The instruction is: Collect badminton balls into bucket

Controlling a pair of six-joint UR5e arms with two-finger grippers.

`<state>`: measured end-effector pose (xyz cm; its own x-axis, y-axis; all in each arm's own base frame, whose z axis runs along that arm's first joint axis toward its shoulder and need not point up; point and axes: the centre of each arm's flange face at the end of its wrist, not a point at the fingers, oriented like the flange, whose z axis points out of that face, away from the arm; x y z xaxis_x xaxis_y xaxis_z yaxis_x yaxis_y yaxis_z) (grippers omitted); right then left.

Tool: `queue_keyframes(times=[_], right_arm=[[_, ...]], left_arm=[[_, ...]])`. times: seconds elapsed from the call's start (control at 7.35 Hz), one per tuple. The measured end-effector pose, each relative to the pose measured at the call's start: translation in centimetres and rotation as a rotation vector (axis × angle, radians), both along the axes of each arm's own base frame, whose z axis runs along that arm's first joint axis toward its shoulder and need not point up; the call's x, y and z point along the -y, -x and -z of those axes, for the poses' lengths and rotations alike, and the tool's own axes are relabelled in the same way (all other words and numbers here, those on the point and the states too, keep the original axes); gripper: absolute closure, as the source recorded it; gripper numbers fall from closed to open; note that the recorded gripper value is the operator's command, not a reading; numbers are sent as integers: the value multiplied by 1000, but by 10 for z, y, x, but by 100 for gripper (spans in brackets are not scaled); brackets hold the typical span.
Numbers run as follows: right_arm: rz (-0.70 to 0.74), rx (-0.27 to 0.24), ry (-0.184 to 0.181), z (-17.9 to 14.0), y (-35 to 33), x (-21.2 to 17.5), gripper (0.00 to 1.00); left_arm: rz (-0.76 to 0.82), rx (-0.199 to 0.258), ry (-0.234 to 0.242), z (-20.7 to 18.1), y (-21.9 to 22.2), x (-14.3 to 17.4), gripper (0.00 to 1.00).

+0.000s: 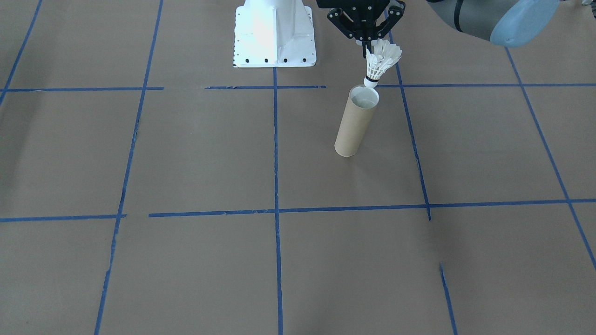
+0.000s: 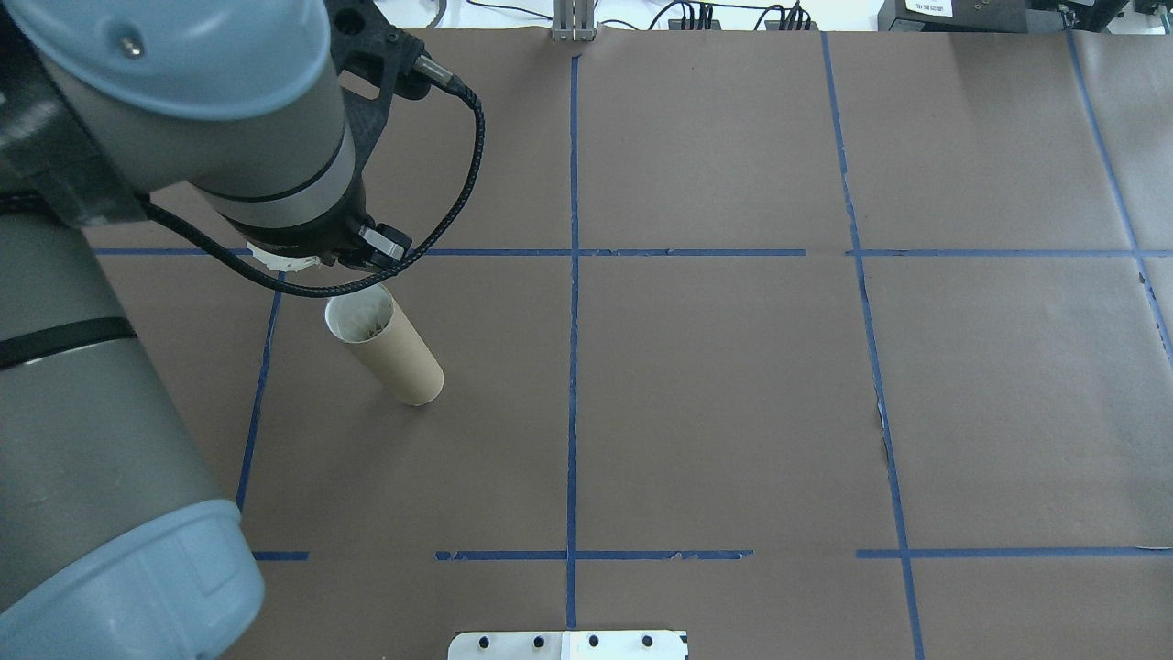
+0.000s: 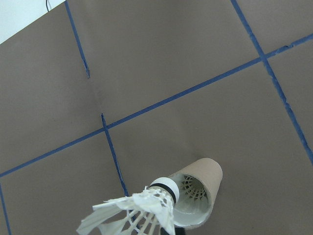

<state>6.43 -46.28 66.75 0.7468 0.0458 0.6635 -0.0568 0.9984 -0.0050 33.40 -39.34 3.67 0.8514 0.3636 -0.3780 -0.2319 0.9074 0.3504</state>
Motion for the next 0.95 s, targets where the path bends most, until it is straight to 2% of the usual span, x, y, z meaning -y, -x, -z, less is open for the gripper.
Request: queue_keyframes(times=[0.41,0.95], right_arm=[[0,0,0,0,0,0,0],[0,0,0,0,0,0,0]], left_arm=[[-109,88,-14,0,-25,20,100],[-137,124,13,-22,-32,23,100]])
